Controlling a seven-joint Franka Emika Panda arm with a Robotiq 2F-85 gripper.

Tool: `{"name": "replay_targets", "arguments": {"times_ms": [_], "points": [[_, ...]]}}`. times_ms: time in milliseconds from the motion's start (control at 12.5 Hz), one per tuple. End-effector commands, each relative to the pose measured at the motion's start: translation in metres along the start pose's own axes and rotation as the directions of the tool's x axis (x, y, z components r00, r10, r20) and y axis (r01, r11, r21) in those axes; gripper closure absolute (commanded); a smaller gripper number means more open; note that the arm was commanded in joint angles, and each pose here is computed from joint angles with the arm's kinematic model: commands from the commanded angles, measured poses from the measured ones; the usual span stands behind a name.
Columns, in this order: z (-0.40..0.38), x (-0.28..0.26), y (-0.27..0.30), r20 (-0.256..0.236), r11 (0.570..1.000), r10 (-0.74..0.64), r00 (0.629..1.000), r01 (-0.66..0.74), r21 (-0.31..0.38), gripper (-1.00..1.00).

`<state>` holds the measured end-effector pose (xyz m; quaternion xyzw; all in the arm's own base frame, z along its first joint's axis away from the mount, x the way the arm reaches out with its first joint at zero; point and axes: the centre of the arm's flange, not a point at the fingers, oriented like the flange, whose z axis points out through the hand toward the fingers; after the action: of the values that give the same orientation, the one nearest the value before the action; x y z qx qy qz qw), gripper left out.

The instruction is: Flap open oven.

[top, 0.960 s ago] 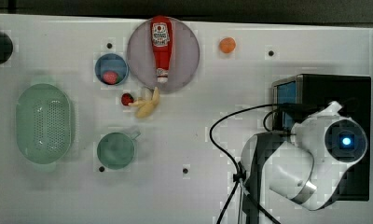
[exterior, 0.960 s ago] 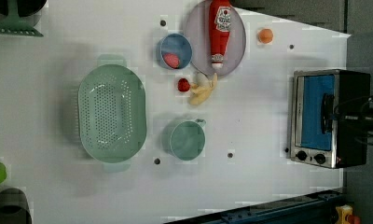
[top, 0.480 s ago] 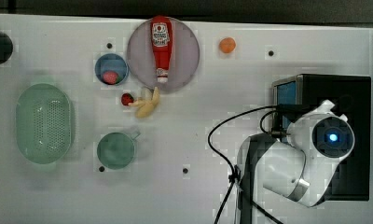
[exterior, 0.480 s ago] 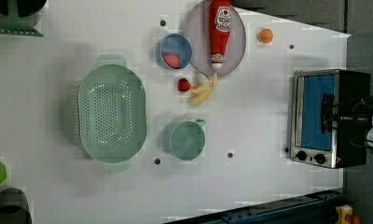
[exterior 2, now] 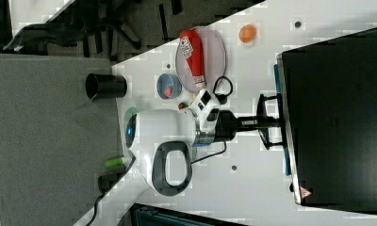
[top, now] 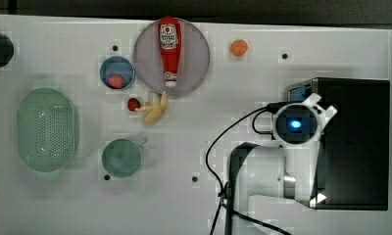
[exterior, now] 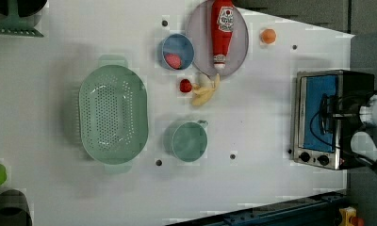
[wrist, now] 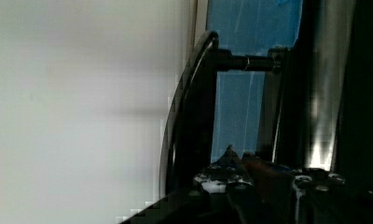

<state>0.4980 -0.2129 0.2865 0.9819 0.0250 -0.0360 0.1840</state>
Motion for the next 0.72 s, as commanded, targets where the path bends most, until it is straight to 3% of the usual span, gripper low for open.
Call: {"name": "replay_targets", "arguments": {"times_ms": [80,400,720], "points": [[0.021,0.025,-0.104,0.043,0.997,0.003,0.999,0.000,-0.075,0.65],[0.040,0.023,-0.169,0.105,0.970,0.094,0.990,-0.067,-0.234,0.65],[0.064,0.028,-0.226,0.060,0.906,0.119,0.991,-0.084,-0.415,0.65]]}}
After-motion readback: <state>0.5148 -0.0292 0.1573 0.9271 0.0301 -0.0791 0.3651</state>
